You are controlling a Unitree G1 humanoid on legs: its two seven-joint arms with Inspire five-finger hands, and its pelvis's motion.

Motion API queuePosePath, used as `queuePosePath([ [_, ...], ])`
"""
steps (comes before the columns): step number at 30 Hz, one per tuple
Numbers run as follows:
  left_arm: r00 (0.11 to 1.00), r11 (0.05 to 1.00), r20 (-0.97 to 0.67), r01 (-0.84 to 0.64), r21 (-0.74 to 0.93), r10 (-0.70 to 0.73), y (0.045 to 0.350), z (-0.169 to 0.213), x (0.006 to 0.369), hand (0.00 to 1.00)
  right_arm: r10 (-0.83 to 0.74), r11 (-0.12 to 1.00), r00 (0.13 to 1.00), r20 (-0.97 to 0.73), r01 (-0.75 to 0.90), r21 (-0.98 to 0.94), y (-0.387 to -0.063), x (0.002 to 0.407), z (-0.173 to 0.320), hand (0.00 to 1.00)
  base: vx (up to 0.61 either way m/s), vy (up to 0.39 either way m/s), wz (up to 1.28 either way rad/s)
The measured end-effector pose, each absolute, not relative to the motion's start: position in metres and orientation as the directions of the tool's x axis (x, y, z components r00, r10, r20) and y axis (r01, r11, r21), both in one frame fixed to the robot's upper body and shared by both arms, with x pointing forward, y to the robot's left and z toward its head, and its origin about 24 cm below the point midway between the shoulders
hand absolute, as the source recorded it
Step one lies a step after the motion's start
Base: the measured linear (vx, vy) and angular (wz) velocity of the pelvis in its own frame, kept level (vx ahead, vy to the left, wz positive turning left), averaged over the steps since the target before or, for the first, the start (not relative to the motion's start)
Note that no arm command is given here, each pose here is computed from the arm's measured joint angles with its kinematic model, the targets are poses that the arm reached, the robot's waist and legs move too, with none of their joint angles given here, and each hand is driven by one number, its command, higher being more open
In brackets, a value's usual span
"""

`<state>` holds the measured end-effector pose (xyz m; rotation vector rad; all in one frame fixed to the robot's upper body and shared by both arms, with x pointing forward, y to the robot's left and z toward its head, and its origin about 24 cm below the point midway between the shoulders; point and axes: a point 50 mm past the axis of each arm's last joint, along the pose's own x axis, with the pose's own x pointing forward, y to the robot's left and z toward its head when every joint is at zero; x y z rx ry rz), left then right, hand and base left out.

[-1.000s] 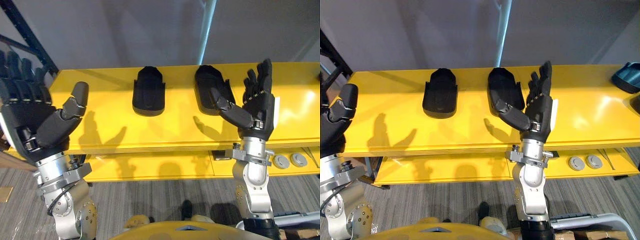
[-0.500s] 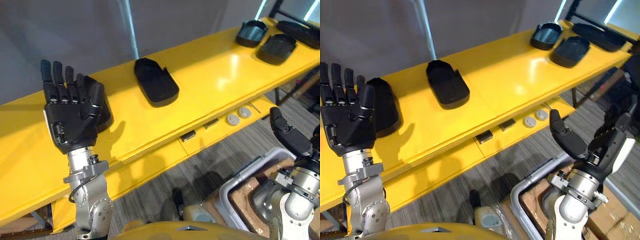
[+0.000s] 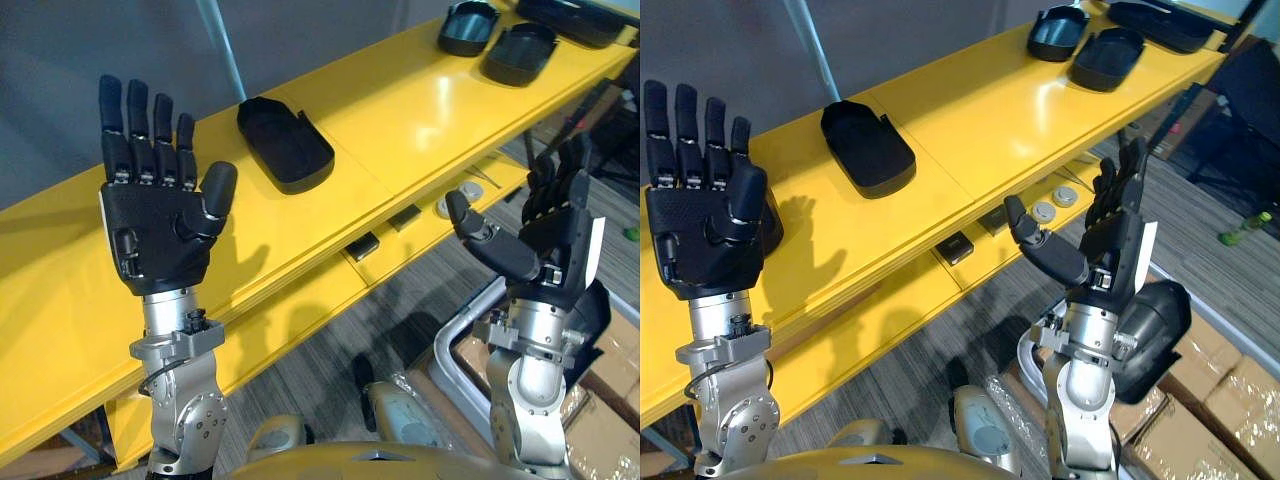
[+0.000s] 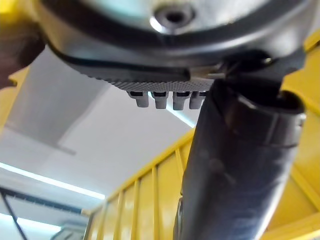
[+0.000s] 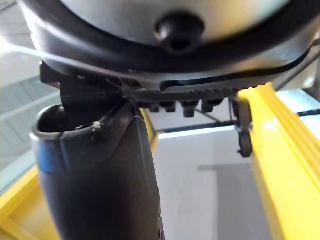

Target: Walk over and take three plastic housings, then place them on the shelf

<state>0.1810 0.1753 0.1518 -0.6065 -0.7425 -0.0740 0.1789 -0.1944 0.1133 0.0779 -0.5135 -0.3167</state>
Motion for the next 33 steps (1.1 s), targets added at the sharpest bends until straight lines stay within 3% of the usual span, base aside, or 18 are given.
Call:
queuePosePath([
  [4,0.753,0.829,0.645,0.274,-0.488,0.131,0.179,0.150,0.179,1.00,-0.300,0.938,0.808,0.507,0.154,0.309,-0.177,0.196,0.122,1.00,-0.25,0.124,-1.01],
  [8,0.752,0.828,0.647,0.279,-0.487,0.128,0.185,0.151,0.181,1.00,-0.171,0.969,0.812,0.558,0.037,0.243,-0.152,0.228,0.127,1.00,-0.19,0.040,-0.73],
  [15,0.865,0.764,0.491,0.245,-0.597,0.106,0.182,0.119,0.186,1.00,-0.089,0.976,0.911,0.403,-0.001,0.219,-0.108,0.245,0.094,1.00,-0.11,-0.217,-0.79],
  [18,0.896,0.743,0.435,0.232,-0.627,0.087,0.178,0.107,0.190,1.00,-0.094,0.980,0.941,0.324,0.031,0.195,-0.113,0.239,0.079,1.00,-0.08,-0.567,-0.63],
  [24,0.906,0.627,0.421,0.302,-0.718,0.046,0.145,0.103,0.193,1.00,-0.167,0.986,0.964,0.207,0.158,0.058,-0.167,0.213,0.052,1.00,-0.02,-0.305,-0.26],
  [29,0.911,0.704,0.411,0.276,-0.655,0.025,0.141,0.103,0.193,1.00,-0.214,0.976,0.947,0.238,0.201,0.079,-0.176,0.205,0.065,1.00,-0.03,-0.017,-0.76],
  [33,0.945,0.806,0.320,0.139,-0.575,0.065,0.145,0.089,0.194,1.00,-0.211,0.977,0.961,0.177,0.208,0.033,-0.181,0.211,0.060,1.00,-0.07,0.142,-0.50],
])
